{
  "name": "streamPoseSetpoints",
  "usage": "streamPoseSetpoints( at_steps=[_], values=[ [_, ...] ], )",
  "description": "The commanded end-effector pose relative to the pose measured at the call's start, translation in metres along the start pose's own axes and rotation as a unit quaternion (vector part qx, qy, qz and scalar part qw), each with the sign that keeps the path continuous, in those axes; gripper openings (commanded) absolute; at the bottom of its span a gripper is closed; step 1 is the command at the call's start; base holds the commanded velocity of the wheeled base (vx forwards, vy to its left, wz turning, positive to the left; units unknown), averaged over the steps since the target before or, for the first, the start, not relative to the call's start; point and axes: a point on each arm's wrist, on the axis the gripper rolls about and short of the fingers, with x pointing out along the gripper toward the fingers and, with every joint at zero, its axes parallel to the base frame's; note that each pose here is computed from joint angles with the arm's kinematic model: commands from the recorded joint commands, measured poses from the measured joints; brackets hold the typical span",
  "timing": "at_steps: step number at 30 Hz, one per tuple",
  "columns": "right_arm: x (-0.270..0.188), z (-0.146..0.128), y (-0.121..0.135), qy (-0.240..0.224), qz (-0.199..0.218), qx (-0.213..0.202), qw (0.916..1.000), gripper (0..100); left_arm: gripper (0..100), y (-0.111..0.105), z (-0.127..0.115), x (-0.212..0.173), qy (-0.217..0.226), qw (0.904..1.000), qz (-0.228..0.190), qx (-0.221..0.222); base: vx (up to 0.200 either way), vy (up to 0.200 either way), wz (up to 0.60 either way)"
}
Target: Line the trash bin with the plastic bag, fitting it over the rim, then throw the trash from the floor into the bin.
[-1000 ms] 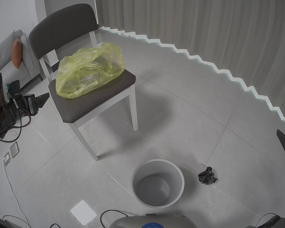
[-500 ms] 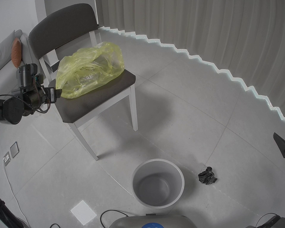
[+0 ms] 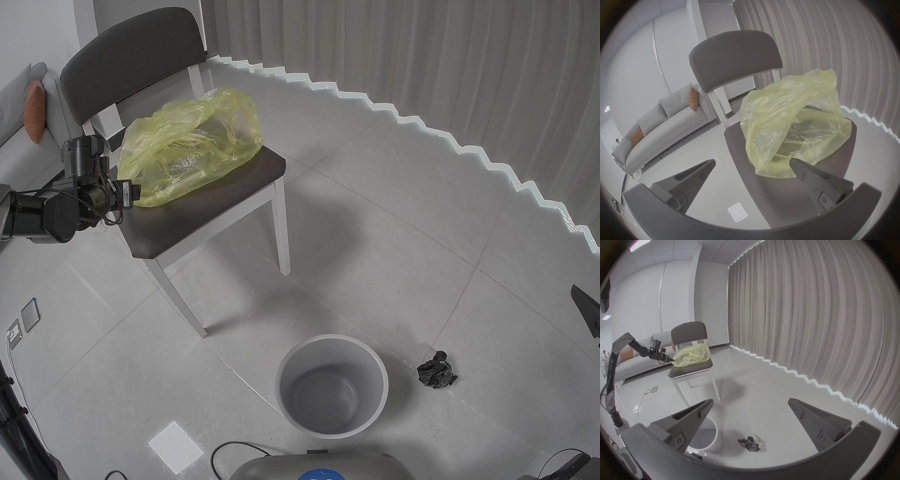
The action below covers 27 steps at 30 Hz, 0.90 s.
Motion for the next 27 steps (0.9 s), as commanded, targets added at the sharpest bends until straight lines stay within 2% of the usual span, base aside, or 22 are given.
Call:
streamPoseSetpoints(
  at_steps=[1,7,24,25,27],
  values=[
    [0.0,-0.001,0.0,0.0,0.002,0.0,1.0,100,100,-0.005,-0.004,0.02,-0.001,1.0,-0.001,-0.001,0.0,0.0,0.0],
    [-0.001,-0.001,0.0,0.0,0.002,-0.001,1.0,100,100,-0.004,0.003,0.041,-0.021,0.9997,0.007,-0.008,0.0,0.0,0.0],
    [-0.001,-0.002,0.001,-0.001,0.021,0.0,0.9998,100,100,-0.002,-0.003,0.059,-0.02,0.9997,0.012,-0.01,0.0,0.0,0.0],
    [-0.001,-0.002,0.001,-0.002,0.021,0.0,0.9998,100,0,-0.001,-0.002,0.059,-0.022,0.9996,0.012,-0.01,0.0,0.0,0.0],
    [-0.001,-0.002,0.001,0.0,0.021,0.0,0.9998,100,0,-0.001,-0.003,0.062,-0.021,0.9997,0.013,-0.009,0.0,0.0,0.0]
  ],
)
